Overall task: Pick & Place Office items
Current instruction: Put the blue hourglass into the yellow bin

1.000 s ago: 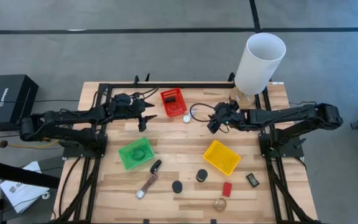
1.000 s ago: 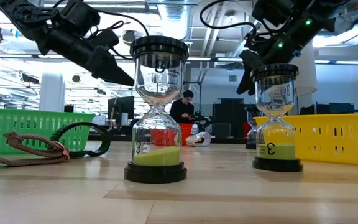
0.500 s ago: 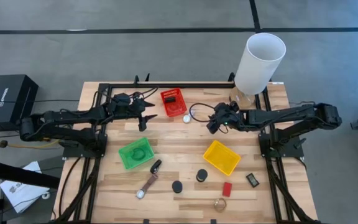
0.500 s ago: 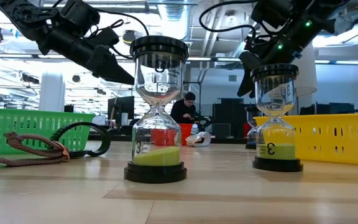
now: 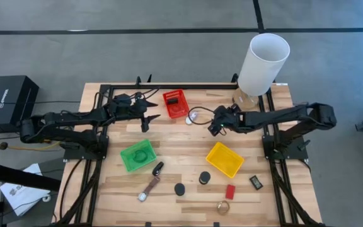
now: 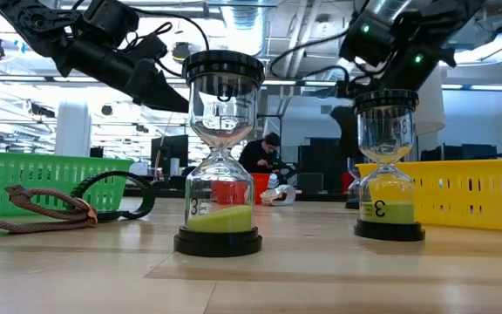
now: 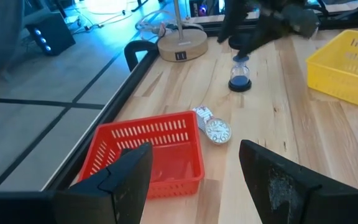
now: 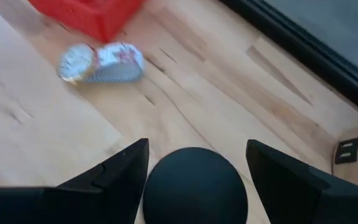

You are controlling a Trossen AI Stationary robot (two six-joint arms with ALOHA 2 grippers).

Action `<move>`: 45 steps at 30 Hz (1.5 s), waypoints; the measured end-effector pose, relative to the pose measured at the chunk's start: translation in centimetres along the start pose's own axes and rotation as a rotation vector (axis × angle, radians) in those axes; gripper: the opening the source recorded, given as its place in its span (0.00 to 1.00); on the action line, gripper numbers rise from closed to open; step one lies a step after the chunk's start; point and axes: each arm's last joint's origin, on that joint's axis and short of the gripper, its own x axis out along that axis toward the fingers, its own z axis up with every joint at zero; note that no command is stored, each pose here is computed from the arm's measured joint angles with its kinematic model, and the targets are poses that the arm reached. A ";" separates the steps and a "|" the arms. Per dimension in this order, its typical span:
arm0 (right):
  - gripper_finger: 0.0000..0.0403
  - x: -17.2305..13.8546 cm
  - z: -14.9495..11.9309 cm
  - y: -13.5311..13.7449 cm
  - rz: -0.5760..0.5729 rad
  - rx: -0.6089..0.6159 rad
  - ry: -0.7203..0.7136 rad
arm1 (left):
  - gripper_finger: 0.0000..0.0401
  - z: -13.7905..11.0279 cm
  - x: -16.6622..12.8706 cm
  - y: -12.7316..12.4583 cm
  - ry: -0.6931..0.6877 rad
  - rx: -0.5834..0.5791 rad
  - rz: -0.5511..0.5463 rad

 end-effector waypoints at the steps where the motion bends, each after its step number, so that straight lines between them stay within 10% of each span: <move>1: 0.65 0.2 0.0 0.0 -0.003 -0.003 0.011 | 0.59 0.0 0.0 0.0 -0.002 0.000 0.000; 45: 0.65 1.9 -0.1 0.4 0.010 0.172 0.135 | 0.59 0.2 0.0 0.0 -0.022 -0.001 0.005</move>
